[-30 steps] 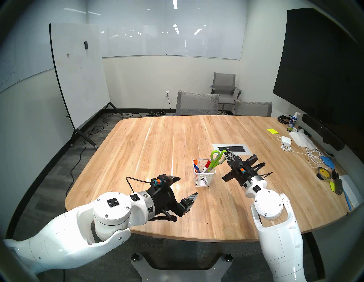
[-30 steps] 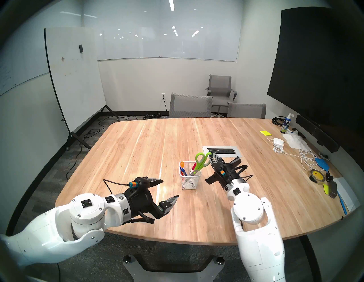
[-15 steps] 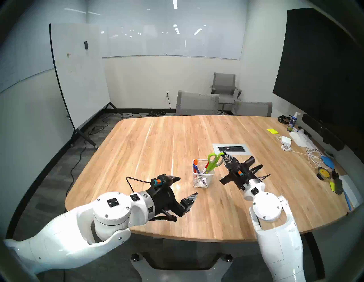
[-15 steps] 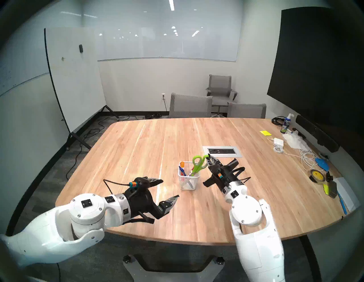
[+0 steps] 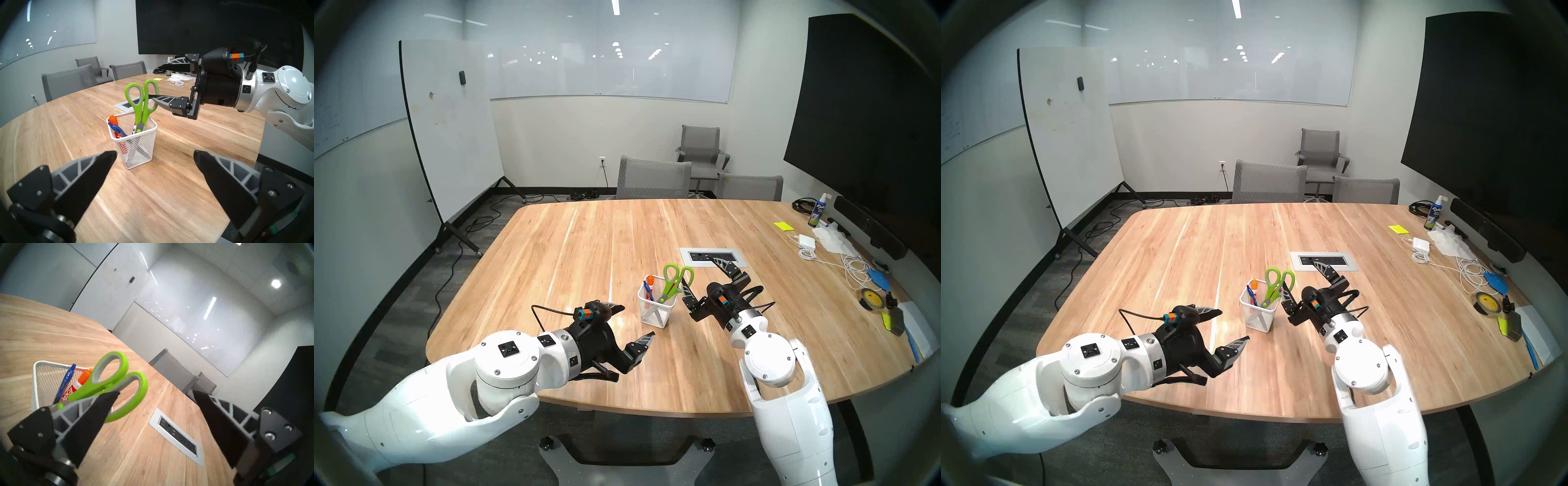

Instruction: Place the pen, the marker, and the scissors into the pen holder

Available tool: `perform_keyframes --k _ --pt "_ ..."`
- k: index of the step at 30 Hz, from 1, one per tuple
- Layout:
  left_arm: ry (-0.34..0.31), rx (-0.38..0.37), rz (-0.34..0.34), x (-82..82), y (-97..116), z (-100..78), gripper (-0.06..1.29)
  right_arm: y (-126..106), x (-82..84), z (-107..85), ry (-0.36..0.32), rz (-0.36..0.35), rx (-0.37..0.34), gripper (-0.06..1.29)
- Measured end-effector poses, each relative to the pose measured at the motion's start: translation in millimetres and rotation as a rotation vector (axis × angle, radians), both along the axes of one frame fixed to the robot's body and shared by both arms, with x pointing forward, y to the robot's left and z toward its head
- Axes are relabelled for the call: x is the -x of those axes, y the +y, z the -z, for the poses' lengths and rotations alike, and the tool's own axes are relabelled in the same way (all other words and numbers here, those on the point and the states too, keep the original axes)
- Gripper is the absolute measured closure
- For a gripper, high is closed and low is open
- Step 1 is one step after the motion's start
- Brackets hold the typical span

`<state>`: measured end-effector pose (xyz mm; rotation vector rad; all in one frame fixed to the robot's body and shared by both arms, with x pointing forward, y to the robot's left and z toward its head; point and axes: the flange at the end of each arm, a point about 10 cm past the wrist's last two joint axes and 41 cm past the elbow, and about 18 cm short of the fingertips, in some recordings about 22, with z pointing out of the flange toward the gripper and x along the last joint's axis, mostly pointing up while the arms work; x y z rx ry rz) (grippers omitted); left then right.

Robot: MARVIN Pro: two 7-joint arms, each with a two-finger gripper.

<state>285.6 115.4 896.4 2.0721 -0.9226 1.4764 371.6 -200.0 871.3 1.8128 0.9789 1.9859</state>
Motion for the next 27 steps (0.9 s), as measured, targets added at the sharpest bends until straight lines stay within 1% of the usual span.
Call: perform_keyframes --k 1,2,3,4,11,20,23,27 --pt "0.000 0.000 0.000 0.0 0.0 0.0 0.01 0.1 0.0 0.0 0.000 0.000 -0.001 0.44" --pt "0.000 0.000 0.000 0.0 0.0 0.0 0.01 0.1 0.0 -0.1 0.000 0.000 -0.003 0.12" --pt "0.000 0.000 0.000 0.0 0.0 0.0 0.01 0.0 0.0 -0.2 0.000 0.000 -0.005 0.04" --pt "0.000 0.000 0.000 0.0 0.0 0.0 0.01 -0.3 -0.1 -0.3 0.000 0.001 -0.007 0.02" --pt "0.000 0.000 0.000 0.0 0.0 0.0 0.01 -6.3 -0.7 -4.2 0.001 0.008 -0.018 0.02" --pt "0.000 0.000 0.000 0.0 0.0 0.0 0.01 -12.7 0.3 -15.3 0.027 0.005 -0.036 0.02" --pt "0.000 0.000 0.000 0.0 0.0 0.0 0.01 -14.5 1.3 -20.2 0.039 -0.001 -0.042 0.02" --pt "0.000 0.000 0.000 0.0 0.0 0.0 0.01 -16.9 3.5 -26.9 0.072 -0.016 -0.047 0.02"
